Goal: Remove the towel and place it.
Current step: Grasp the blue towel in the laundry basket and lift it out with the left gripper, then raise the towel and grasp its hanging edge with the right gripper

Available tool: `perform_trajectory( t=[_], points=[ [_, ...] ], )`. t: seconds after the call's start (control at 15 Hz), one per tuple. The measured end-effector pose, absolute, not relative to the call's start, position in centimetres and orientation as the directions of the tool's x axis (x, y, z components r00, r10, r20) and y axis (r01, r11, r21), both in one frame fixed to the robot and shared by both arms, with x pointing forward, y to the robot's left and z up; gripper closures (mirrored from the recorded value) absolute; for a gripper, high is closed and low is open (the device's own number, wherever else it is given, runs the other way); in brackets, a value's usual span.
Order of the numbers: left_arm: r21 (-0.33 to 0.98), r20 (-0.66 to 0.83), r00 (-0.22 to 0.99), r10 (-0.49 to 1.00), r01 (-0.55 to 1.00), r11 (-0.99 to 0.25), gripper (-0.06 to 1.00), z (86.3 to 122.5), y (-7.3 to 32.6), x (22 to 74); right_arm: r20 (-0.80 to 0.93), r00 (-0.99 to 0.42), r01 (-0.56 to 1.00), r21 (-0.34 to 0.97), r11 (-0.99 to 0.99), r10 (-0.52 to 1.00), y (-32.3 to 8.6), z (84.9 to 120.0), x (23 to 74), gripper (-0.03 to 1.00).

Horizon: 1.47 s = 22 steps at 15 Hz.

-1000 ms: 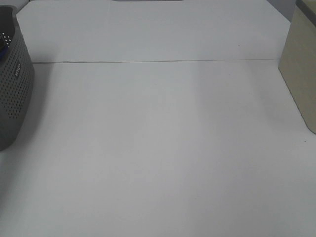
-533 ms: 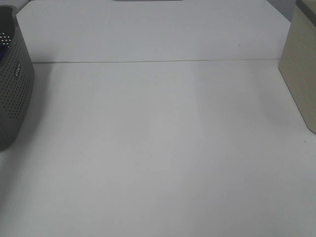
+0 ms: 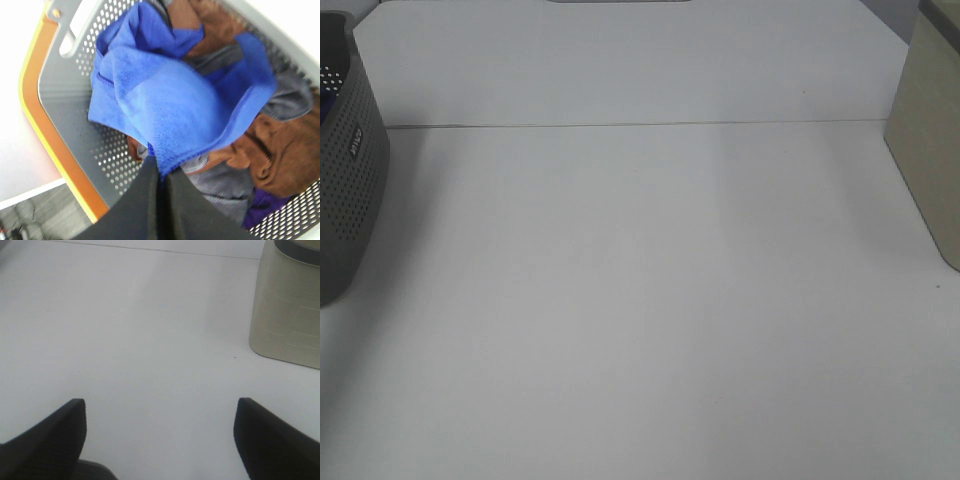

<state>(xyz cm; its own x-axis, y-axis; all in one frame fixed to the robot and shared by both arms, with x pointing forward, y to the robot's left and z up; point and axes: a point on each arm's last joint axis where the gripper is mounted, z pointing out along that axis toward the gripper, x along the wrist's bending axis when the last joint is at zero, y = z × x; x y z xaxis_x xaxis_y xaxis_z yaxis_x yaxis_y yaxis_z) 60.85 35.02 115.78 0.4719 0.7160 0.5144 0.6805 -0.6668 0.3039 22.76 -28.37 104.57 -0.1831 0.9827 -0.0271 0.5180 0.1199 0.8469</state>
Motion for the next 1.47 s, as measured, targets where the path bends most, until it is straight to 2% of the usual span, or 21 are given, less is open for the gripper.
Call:
perform_trajectory(
  t=[0.2, 0.47, 0.67, 1.0, 1.2, 1.47],
  points=[
    [0.366, 0.536, 0.464, 0.705, 0.625, -0.690, 0.94, 118.4, 33.7, 59.0, -0.027, -0.183, 0.518, 0.847, 0.120, 0.983, -28.4, 104.6, 22.8, 0.18],
    [0.409, 0.592, 0.501, 0.631, 0.489, -0.771, 0.94, 121.7, 29.7, 56.3, -0.016, -0.191, 0.517, 0.848, 0.114, 0.982, -28.3, 104.6, 22.7, 0.18],
    [0.429, 0.609, 0.533, 0.588, 0.403, -0.809, 0.94, 122.9, 27.1, 55.0, -0.017, -0.190, 0.517, 0.848, 0.115, 0.982, -28.3, 104.6, 22.7, 0.18],
    [0.424, 0.613, 0.571, 0.546, 0.346, -0.837, 0.94, 122.9, 25.1, 54.6, 0.024, -0.209, 0.573, 0.813, 0.103, 0.978, -28.0, 105.0, 24.0, 0.18],
    [0.397, 0.639, 0.595, 0.488, 0.289, -0.871, 0.94, 123.0, 24.2, 54.5, 0.042, -0.308, 0.559, 0.817, 0.145, 0.951, -27.3, 106.3, 26.6, 0.18],
    [0.427, 0.713, 0.543, 0.443, 0.166, -0.889, 0.94, 124.4, 22.7, 54.1, 0.111, -0.549, 0.487, 0.848, 0.209, 0.828, -25.2, 107.7, 31.9, 0.18]
  ],
)
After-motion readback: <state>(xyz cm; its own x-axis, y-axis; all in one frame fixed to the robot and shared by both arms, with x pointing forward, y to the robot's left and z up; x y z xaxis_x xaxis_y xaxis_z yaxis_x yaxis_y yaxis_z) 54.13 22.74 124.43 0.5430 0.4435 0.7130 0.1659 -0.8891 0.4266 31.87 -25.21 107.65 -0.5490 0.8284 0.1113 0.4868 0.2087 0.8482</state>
